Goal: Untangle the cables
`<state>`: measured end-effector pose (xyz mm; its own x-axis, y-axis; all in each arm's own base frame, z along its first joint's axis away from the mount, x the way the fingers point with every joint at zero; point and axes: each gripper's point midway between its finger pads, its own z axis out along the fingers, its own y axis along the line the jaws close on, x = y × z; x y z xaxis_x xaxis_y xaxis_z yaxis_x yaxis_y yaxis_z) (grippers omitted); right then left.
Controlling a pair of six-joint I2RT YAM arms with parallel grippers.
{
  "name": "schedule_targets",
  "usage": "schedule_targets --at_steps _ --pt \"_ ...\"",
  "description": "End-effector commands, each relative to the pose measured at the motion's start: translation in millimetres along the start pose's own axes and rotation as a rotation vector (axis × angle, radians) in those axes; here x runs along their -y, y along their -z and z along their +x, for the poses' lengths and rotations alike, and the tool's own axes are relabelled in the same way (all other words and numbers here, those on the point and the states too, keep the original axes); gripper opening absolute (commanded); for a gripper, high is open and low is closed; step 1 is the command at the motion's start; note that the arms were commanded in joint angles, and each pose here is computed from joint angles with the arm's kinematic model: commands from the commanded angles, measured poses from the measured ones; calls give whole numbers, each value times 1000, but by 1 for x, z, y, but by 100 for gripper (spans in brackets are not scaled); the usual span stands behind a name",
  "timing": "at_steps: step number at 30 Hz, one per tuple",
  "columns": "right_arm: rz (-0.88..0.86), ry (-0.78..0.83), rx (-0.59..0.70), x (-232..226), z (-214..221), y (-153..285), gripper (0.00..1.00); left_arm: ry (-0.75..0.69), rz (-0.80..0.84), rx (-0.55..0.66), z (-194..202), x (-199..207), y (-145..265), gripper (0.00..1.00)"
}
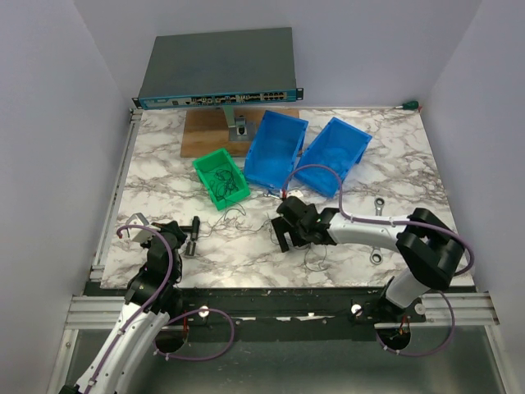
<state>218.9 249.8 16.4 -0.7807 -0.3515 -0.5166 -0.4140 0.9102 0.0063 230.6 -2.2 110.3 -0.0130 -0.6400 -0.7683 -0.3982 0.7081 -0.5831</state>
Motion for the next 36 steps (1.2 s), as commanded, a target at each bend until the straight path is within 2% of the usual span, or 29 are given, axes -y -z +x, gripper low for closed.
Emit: schedule_targets --at_steps 1,4,6,7,9,11,12,14,20,27,36 --pt "103 62 -119 11 36 -12 99 -6 -7 -7 3 -3 0 0" --pt "134 97 -134 9 40 -15 97 -5 -6 -7 3 -2 0 0" --pt "161 116 -145 10 44 -18 90 -5 -7 -6 3 -3 0 0" --pt "169 122 -147 9 44 -19 79 -5 -7 -6 3 -2 0 0" --pt "171 124 -141 8 42 -20 42 -5 -6 -5 2 -2 0 0" --pt "151 115 -111 4 35 -16 26 -6 -8 -4 3 -3 -1 0" --pt "134 107 -90 1 29 -13 14 -6 -7 -3 2 -2 -1 0" --pt "101 90 -41 -6 14 -5 1 -5 -6 -3 2 -2 -1 0" --pt "-30 57 97 -31 -32 28 1 -7 -10 -3 3 -3 -1 0" --pt "-105 13 278 -43 -86 72 1 -5 -10 0 2 -3 -1 0" --pt "-52 -10 466 -39 -151 113 1 -5 -7 -3 2 -2 -1 0"
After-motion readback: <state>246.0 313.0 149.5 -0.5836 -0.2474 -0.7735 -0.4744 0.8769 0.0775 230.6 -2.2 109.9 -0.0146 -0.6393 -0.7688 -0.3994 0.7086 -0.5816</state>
